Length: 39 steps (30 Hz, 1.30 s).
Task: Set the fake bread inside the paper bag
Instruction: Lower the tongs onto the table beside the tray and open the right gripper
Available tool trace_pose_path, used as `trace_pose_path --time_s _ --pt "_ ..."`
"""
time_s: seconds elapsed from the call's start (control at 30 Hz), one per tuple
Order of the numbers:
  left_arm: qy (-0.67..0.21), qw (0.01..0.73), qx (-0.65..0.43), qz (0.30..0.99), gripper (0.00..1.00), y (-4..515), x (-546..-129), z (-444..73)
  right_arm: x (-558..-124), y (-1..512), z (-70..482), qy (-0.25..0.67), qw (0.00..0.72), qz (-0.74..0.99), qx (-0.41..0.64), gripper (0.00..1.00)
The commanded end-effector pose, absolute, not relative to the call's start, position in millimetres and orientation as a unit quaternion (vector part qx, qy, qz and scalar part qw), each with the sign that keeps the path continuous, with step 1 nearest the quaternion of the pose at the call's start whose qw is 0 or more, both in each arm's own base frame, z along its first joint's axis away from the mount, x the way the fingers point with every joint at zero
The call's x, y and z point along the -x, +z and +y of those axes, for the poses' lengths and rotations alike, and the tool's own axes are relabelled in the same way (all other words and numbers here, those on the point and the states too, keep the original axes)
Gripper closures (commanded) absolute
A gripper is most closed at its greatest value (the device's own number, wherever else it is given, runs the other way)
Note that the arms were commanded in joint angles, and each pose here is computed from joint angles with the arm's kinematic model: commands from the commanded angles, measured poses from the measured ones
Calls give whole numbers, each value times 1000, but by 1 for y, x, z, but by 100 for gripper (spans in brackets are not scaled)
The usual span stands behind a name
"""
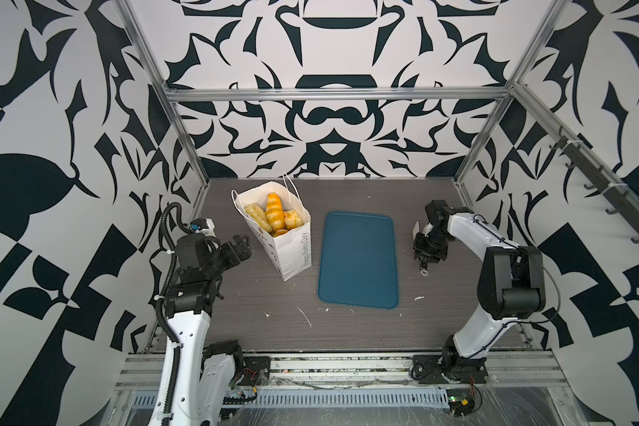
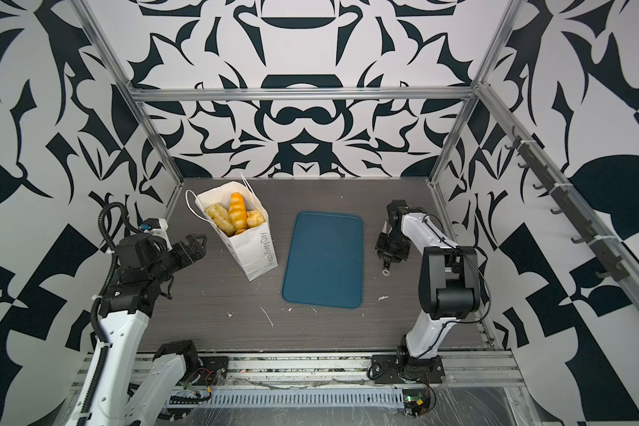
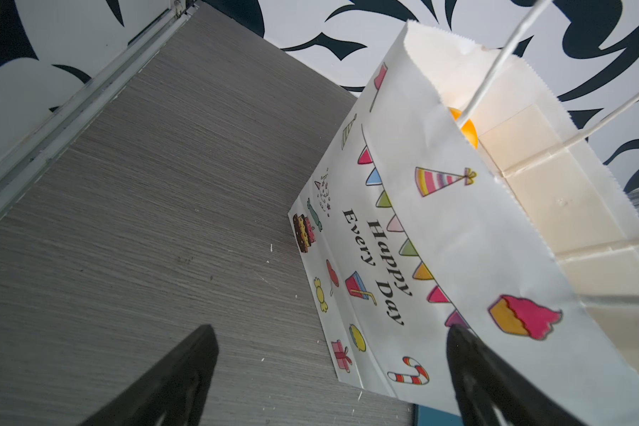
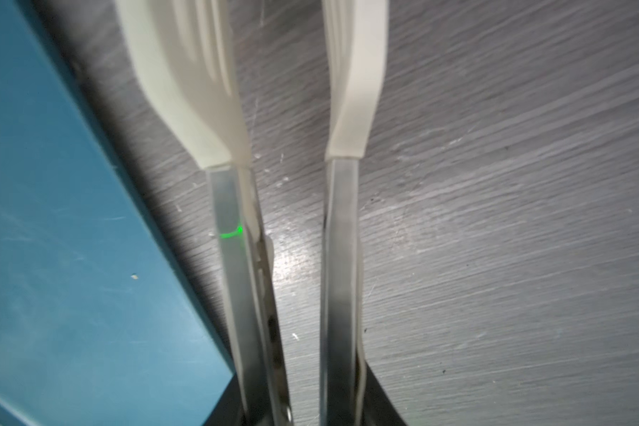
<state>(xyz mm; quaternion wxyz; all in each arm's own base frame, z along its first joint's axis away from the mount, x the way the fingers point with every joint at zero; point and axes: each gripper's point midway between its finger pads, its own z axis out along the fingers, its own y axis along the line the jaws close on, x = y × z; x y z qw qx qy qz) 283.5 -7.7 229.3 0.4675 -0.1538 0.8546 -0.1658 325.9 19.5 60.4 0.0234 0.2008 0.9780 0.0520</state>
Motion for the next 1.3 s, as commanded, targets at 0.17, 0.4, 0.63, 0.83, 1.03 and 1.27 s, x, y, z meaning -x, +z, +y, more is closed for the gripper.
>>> trace_pose_path --time_s 0.17,0.4,0.63,0.83,1.03,1.27 --pt "-150 485 126 853 1 228 -289 -6 -326 40 10 23 6 983 -183 64" --pt "-137 494 123 850 1 226 -295 -2 -321 26 6 9 -16 984 -175 65" --pt "-133 491 120 853 1 221 -302 0 -318 15 7 9 -35 984 -174 61" --pt "-122 493 119 853 1 218 -305 3 -314 13 7 8 -39 984 -176 49" --pt "-116 490 115 856 1 213 -309 5 -310 17 8 10 -37 983 -179 40" --pt "-112 489 107 858 1 206 -313 5 -308 31 8 15 -15 983 -184 32"
